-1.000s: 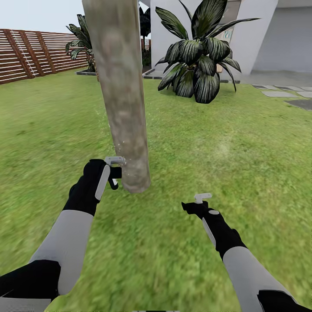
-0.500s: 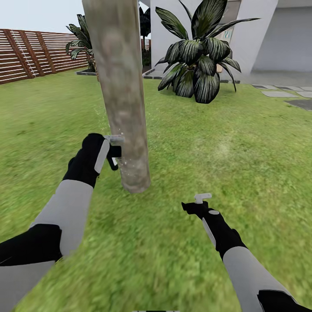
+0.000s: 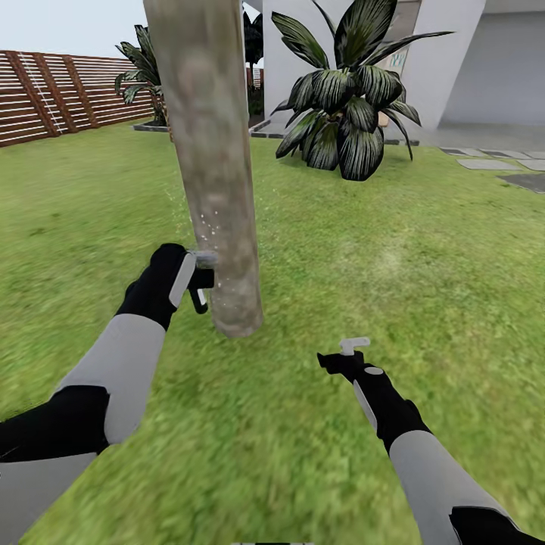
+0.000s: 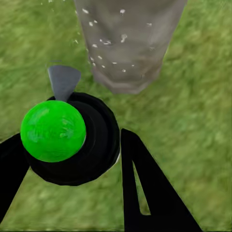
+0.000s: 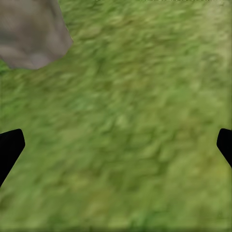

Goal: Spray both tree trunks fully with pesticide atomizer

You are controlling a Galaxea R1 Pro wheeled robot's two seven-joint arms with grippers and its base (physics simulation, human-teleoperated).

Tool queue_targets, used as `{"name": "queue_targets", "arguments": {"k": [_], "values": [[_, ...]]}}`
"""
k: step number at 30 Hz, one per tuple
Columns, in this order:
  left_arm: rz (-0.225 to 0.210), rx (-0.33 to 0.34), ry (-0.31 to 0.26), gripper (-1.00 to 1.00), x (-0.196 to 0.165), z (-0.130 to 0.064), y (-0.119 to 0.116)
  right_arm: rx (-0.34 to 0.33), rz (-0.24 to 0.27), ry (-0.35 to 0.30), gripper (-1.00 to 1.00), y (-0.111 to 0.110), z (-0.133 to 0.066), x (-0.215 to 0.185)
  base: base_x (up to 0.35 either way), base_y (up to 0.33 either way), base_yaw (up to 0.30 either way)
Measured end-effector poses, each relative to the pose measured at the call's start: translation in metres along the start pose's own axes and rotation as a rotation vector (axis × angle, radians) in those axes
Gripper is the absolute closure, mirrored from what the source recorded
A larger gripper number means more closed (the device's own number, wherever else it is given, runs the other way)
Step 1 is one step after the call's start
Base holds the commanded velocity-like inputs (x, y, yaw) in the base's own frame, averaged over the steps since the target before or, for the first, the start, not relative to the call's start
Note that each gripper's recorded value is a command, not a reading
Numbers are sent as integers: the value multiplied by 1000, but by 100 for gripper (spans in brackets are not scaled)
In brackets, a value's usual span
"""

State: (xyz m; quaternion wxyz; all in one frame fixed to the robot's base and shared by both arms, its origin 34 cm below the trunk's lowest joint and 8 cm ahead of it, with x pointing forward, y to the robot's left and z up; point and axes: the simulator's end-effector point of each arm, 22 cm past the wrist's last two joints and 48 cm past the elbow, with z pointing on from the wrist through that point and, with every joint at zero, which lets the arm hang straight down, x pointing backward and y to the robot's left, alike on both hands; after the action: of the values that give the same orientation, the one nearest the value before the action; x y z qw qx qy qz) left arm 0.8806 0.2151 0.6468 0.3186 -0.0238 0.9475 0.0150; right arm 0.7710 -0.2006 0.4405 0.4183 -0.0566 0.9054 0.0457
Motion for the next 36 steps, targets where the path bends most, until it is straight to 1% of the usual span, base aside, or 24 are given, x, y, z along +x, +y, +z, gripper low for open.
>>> {"name": "queue_targets", "arguments": {"k": [2, 4, 5, 6, 7, 8, 10, 11, 12, 13, 15, 20, 28, 36], "values": [[-2, 2, 35, 100, 20, 10, 0, 0, 0, 0, -100, 0, 0, 0, 0, 0, 0], [-4, -13, 30, 100, 18, 9, 9, 0, 0, 0, -100, 0, 0, 0, 0, 0, 0], [-8, -31, 25, 100, 14, 8, 22, 0, 0, 0, -100, 0, 0, 0, 0, 0, 0], [-12, -38, 20, 100, 11, 7, 29, 0, 0, 0, -100, 0, 0, 0, 0, 0, 0], [-16, -48, -1, 100, -4, 1, 37, 1, 0, -2, -100, -1, 0, -1, 0, 0, 0], [-19, -50, -17, 100, -14, -4, 40, 2, 0, -2, -100, -1, 0, -1, 0, 0, 0], [-16, -51, -18, 100, -14, -3, 39, 2, 0, -1, -100, -2, 0, -1, 0, 0, 0], [-13, -53, -9, 100, -9, 0, 39, 2, 0, -1, -100, -2, 0, -1, 0, 0, 0], [-12, -53, 14, 100, 6, 7, 39, 2, 0, -1, -100, -1, 0, 0, -38, -9, 0], [-11, -51, 25, 100, 14, 11, 38, 2, 0, -1, -100, -1, 0, -1, -117, -69, 0], [-10, -48, 33, 100, 21, 13, 36, 2, 0, -3, -100, -1, 0, -2, -189, -162, 130], [-8, -49, 34, 100, 23, 14, 34, 2, 0, -6, -100, -1, 0, -3, -130, -242, 263], [-6, -51, 34, 100, 23, 13, 34, 3, 0, -6, -100, -1, -1, -3, -7, -272, 252], [-6, -51, 35, 100, 23, 13, 34, 3, 1, -5, -100, -1, 0, -3, 0, -274, 23]]}}
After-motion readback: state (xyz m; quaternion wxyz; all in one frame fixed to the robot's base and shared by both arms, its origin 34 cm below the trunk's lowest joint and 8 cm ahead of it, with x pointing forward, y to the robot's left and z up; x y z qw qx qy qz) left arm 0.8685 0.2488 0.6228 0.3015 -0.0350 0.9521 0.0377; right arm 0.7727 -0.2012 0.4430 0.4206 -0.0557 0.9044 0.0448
